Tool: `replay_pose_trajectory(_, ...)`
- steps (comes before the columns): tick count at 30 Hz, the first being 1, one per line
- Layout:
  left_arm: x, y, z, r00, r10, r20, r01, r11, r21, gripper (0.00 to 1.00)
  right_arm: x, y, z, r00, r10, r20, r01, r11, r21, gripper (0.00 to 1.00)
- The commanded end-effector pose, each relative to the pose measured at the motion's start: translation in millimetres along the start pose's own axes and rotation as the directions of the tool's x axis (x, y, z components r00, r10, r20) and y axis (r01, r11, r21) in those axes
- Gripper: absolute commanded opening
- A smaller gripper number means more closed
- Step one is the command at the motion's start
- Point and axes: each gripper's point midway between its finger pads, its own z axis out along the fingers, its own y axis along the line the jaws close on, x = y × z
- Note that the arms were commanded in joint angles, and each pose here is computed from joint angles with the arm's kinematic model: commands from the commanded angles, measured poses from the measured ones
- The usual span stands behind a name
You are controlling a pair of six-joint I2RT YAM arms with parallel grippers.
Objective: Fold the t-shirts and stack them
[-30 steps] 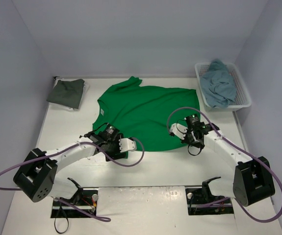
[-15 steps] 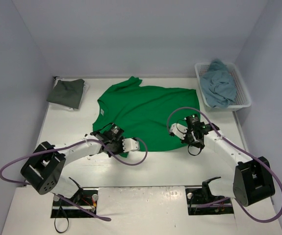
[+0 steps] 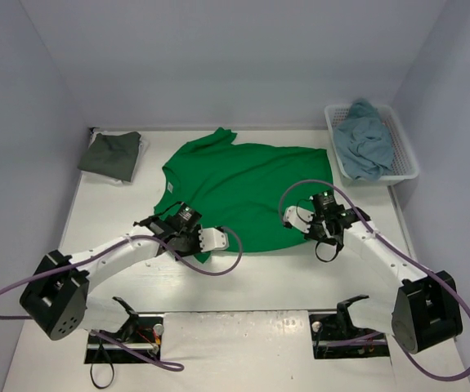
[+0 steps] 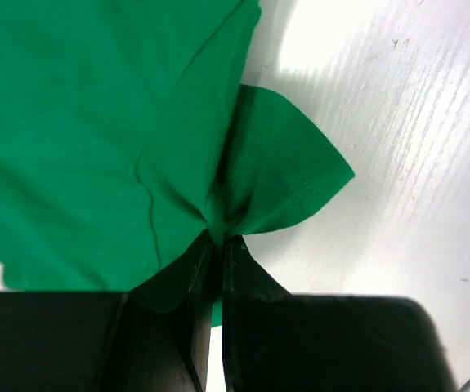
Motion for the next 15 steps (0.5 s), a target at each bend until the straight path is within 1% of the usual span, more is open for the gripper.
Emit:
replay_pose_trajectory(1,-18.4,18.5,-33.0,0.998,-0.01,0.055,0.014,0.997,-0.075,0.0,9.8,1.2,-4.3,0.997,-0.069,-0.04,0.069,0.998,0.007,0.0)
replay_pose_trajectory(6,-19.7,24.5,-51.0,0.997,-0.024,0.08,0.033,0.993,-0.113,0.0,20.5,7.0,-0.2,0.981,-0.177,-0.077,0.175,0.984,-0.02,0.0)
replay_pose_trajectory(8,-19.5,27.7,-55.2,0.996,-0.035,0.085,0.045,0.991,-0.123,0.0,25.5,10.4,3.1,0.967,-0.237,-0.093,0.233,0.971,-0.043,0.0)
replay_pose_trajectory(11,-18.0,29.9,-60.9,0.995,-0.045,0.087,0.056,0.99,-0.13,0.0,27.1,6.5,3.1,0.951,-0.288,-0.108,0.284,0.958,-0.047,0.0)
replay_pose_trajectory(15,-20.0,36.6,-68.4,0.992,-0.059,0.109,0.075,0.986,-0.15,0.0,12.7,-8.4,-3.5,0.959,-0.275,-0.069,0.275,0.961,-0.011,0.0)
